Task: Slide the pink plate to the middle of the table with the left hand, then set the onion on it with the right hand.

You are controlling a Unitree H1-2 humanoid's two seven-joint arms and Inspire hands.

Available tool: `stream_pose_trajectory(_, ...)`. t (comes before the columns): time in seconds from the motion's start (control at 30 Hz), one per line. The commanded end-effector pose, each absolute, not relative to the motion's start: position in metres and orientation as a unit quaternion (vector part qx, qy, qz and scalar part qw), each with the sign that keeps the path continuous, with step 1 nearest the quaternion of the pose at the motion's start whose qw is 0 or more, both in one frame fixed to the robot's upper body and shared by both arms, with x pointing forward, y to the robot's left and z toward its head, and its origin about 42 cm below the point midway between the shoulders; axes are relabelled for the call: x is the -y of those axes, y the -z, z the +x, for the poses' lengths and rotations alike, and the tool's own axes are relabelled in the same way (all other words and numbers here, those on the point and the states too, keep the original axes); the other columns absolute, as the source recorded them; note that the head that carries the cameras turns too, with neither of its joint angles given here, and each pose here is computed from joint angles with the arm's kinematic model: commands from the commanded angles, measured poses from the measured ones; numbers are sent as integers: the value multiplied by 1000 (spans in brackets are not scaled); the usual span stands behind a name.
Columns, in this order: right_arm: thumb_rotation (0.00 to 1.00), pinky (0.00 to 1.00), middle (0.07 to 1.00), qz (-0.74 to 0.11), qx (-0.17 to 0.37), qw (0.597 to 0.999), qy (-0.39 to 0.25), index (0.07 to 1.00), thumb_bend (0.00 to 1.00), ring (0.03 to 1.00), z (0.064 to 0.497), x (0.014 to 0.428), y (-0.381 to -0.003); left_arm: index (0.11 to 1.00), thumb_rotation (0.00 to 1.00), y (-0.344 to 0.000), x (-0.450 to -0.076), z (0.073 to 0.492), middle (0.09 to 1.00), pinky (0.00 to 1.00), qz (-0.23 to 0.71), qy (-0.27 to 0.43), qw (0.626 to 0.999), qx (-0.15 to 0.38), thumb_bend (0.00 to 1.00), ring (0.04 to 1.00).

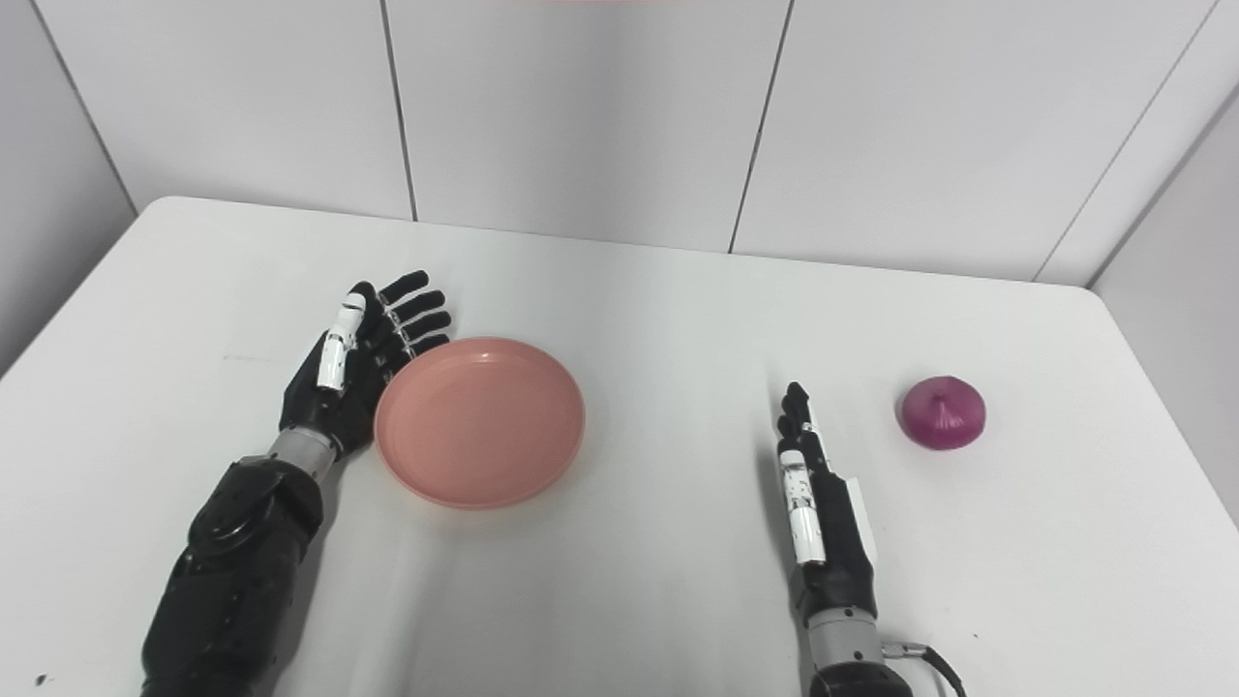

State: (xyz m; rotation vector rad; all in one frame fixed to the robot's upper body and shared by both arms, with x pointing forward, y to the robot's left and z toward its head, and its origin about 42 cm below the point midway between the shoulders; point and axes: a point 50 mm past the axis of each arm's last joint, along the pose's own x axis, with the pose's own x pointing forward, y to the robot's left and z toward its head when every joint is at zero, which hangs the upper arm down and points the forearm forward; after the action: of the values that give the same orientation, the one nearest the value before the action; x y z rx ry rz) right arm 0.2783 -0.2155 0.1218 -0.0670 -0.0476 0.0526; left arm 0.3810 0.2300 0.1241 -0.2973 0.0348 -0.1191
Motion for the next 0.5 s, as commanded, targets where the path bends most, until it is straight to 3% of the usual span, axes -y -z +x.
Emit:
stream_pose_trajectory(0.0,1000,1000,1000,-31,39,998,-35,1000,257,1000,282,210,-128,762,1000,-122,-226,381,778,752,-145,59,987,-21,351,774)
stream_pose_trajectory(0.47,1000,1000,1000,-35,38,998,-35,1000,272,1000,283,207,-130,783,1000,-118,-209,373,796,756,-151,58,987,-16,382,787)
